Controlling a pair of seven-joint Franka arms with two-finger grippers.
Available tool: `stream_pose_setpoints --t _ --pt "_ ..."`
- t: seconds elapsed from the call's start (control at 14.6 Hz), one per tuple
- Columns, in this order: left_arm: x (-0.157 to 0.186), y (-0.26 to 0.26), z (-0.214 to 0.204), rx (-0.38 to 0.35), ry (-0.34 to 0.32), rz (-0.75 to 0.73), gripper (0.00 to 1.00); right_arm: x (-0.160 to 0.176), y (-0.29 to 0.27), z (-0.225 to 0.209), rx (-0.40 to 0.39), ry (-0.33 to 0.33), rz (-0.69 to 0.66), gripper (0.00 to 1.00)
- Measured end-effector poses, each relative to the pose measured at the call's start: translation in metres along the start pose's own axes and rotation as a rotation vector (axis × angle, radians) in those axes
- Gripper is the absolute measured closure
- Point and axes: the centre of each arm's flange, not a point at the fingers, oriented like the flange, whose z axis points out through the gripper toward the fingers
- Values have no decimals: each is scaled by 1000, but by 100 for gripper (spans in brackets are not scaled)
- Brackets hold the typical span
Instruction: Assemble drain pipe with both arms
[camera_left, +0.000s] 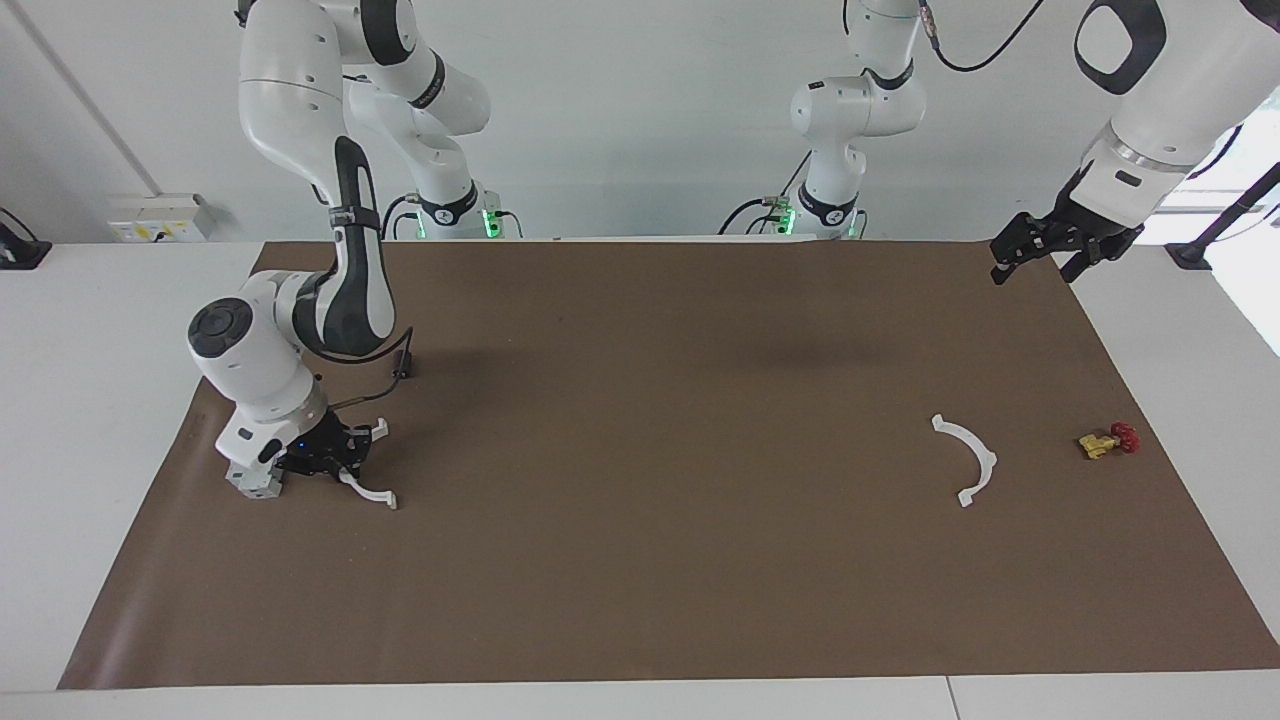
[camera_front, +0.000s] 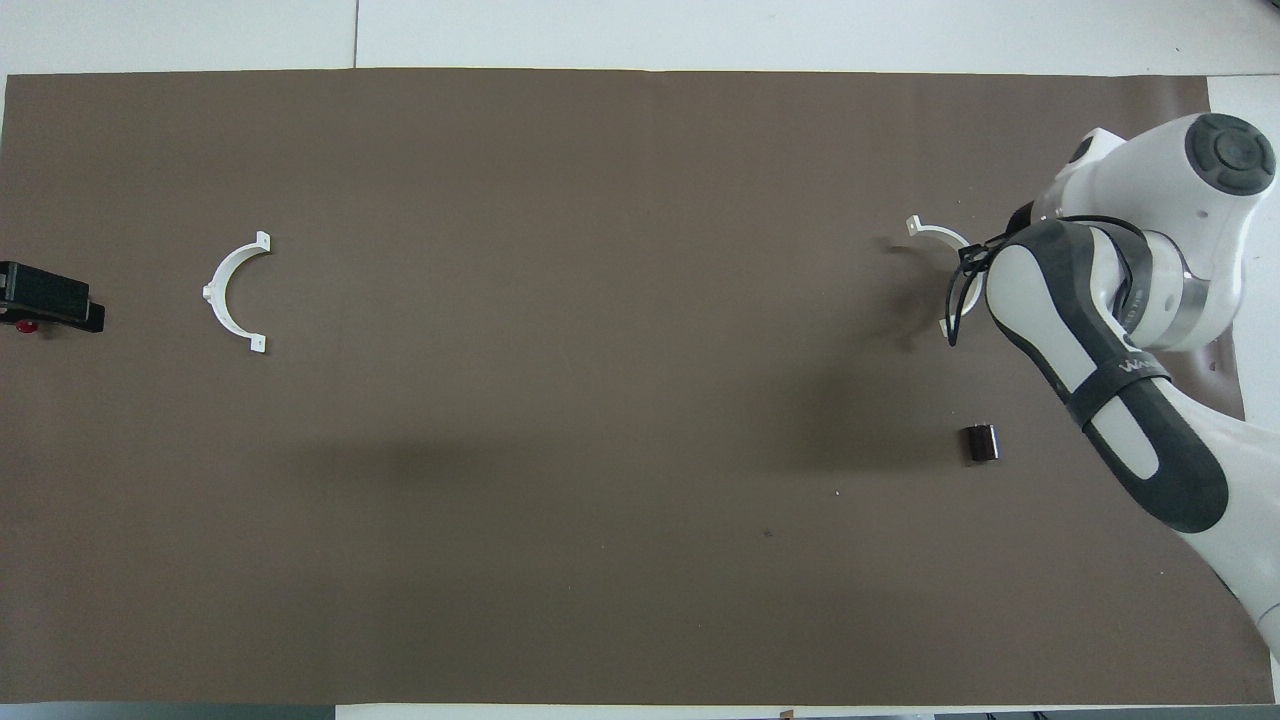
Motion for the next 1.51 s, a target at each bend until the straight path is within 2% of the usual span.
stream_pose_setpoints --t 0.21,0.34,0.48,0.75,1.03,1.17,1.51 --pt "0 0 0 0 0 0 0 33 -141 -31 14 34 101 79" --pt "0 0 0 0 0 0 0 39 -231 -21 24 37 181 79" --pt "0 0 0 0 0 0 0 43 -272 -1 22 28 255 79" --pt "0 0 0 0 0 0 0 47 -272 22 -1 24 330 79" --pt "-2 0 2 -1 -18 0 0 40 -287 36 -8 4 308 79" --pt "0 0 4 0 -4 -1 0 32 -302 44 -13 -12 285 79" --pt "16 -4 58 5 58 -6 0 24 -305 57 -28 -38 241 79"
